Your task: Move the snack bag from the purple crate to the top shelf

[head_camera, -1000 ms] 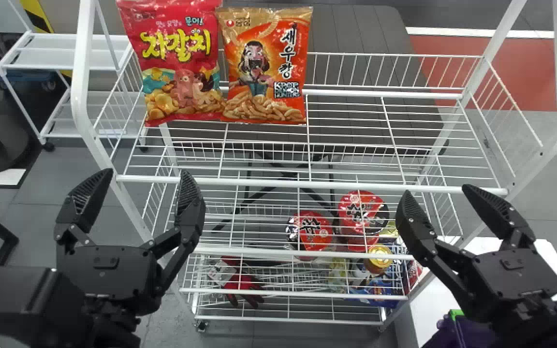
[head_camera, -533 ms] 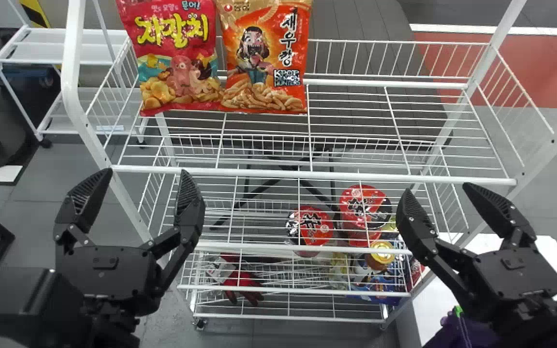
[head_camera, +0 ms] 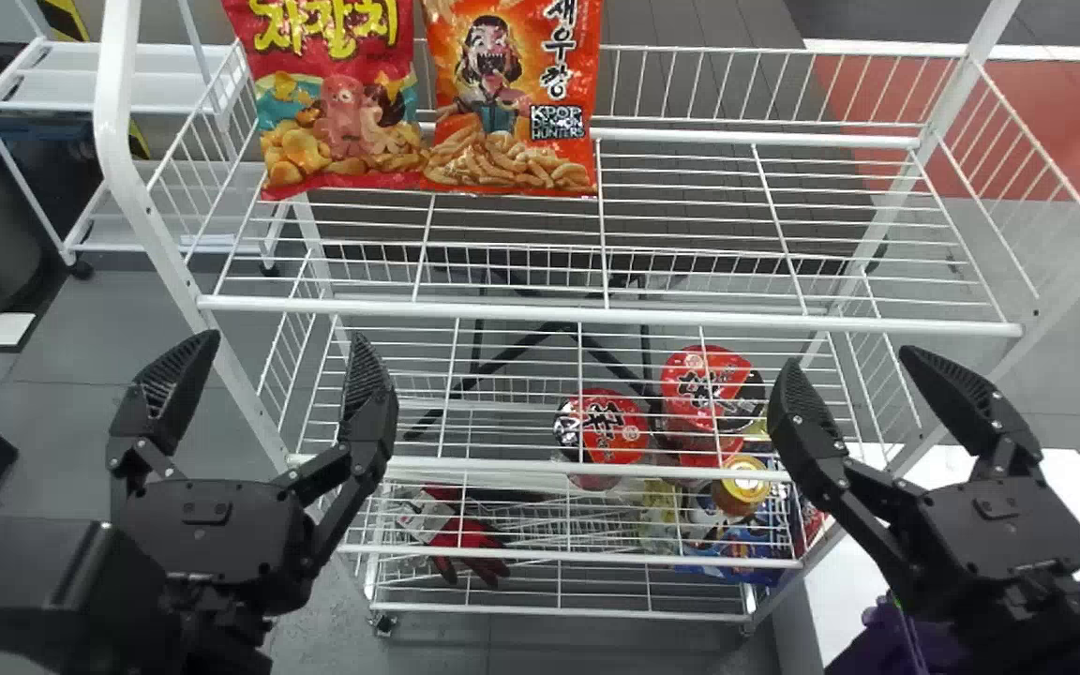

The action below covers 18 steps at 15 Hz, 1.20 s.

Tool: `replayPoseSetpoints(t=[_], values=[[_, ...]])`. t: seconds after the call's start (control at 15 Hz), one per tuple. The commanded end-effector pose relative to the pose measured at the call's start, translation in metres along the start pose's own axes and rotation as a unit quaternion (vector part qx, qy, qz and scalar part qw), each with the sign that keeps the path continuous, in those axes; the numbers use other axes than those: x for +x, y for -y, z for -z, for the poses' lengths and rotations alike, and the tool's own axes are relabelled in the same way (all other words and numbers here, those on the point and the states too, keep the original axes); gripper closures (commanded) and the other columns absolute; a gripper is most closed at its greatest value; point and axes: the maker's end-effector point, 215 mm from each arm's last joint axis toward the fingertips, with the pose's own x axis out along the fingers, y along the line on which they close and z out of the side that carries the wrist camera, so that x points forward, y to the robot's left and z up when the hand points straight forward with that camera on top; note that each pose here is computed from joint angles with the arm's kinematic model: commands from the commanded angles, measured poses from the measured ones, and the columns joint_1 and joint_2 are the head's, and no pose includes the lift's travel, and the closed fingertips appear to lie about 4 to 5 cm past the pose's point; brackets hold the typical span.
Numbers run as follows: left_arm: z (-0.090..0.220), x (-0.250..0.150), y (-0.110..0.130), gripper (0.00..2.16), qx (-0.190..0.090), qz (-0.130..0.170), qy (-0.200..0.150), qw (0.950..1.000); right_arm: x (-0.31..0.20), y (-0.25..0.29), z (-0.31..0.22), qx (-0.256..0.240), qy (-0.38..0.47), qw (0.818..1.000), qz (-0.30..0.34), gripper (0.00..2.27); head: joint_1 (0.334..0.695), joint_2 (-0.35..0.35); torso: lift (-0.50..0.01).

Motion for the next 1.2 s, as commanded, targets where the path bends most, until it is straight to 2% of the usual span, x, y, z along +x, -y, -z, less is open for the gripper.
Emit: replayPoseSetpoints(t=[0.0, 1.13], values=[[0.000, 0.000, 0.000, 0.15, -0.001, -0.001, 0.000, 1.0000, 0.001, -0.001, 0.000, -0.001, 0.000, 1.000, -0.002, 0.17, 0.695, -0.016, -0.156], [0.001, 0.000, -0.002, 0.15, -0.003, -0.005, 0.000, 1.0000, 0.002, -0.006, 0.008, -0.003, -0.006, 1.000, -0.014, 0.18, 0.695, 0.000, -0.224]])
